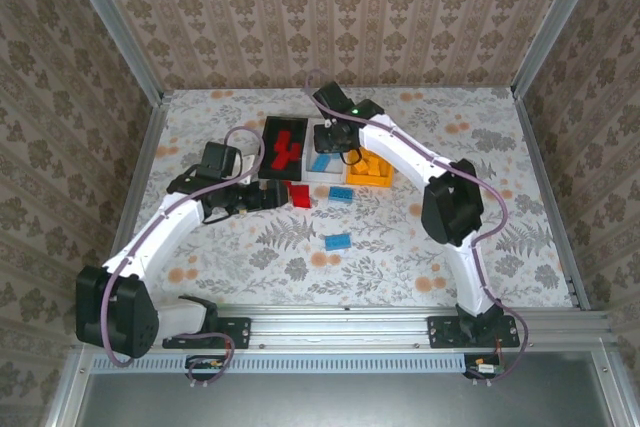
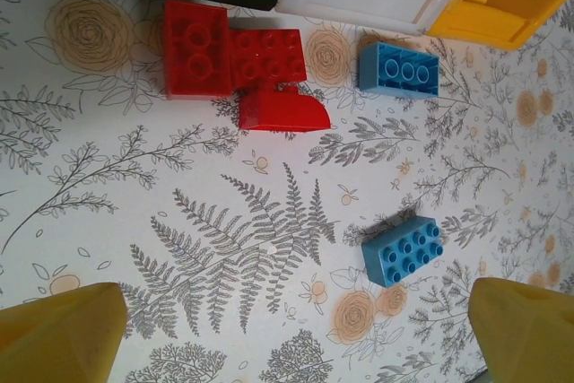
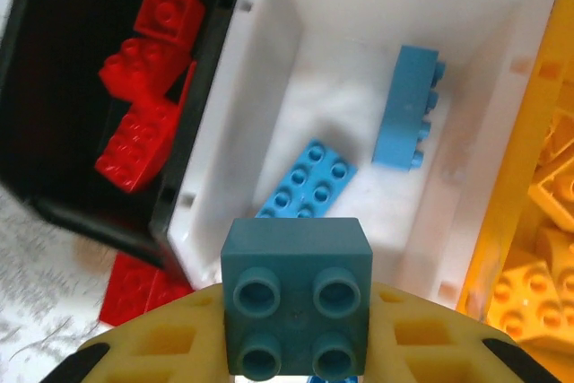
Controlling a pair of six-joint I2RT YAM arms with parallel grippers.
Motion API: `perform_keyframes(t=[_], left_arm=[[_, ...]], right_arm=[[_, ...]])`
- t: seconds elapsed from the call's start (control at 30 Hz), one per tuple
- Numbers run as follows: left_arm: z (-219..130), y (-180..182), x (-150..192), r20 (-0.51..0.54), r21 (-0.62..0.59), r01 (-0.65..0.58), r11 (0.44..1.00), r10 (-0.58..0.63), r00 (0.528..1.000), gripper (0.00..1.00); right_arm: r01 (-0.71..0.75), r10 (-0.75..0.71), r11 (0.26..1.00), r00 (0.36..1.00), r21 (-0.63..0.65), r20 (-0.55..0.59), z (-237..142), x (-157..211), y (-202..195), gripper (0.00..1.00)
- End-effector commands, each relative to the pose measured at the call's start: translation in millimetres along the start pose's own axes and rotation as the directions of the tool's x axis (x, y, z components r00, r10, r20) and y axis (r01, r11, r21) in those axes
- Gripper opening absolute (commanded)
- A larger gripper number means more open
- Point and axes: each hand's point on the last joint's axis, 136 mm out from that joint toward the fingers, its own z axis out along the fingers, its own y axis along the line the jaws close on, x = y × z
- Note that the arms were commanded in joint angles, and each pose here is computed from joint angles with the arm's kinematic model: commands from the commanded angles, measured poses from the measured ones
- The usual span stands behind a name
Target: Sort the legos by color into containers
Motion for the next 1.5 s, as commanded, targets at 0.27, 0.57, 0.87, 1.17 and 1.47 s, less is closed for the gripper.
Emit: perform_keyframes(t=[0.27,0.57,0.87,1.17,1.47], left_arm=[[-7,2,-3,0.034,-0.01,-0.034,0.999,0.035,0.999,1.0],[-6,2,-1,0.059,0.015,-0.021,1.0,0.021,0.998,1.0],[-11,-1,-1,0.08,0.026,-0.031,0.999,0.028,0.996,1.0],[-17,-4,-1,0.095,0.035,-0.037,0.999,0.033,0.995,1.0],[-15,-2,1,0.084,0.029,-0.033,0.999,0.03,0.996,1.0]], right_arm=[[0.049,-0.048,0.999,0.998,0.018,-0.037,-4,-5,-8,0.61],[0.011,-0.007,0.999,0.994,0.036,-0.107,-48,98,-5,0.76],[0.099,-0.065,0.988,0.962,0.116,-0.265,-36,212,3,0.89],[0.121,-0.077,0.984,0.952,0.131,-0.297,-13,234,6,0.84],[0.13,-0.075,0.981,0.938,0.145,-0.337,7,246,5,0.75]])
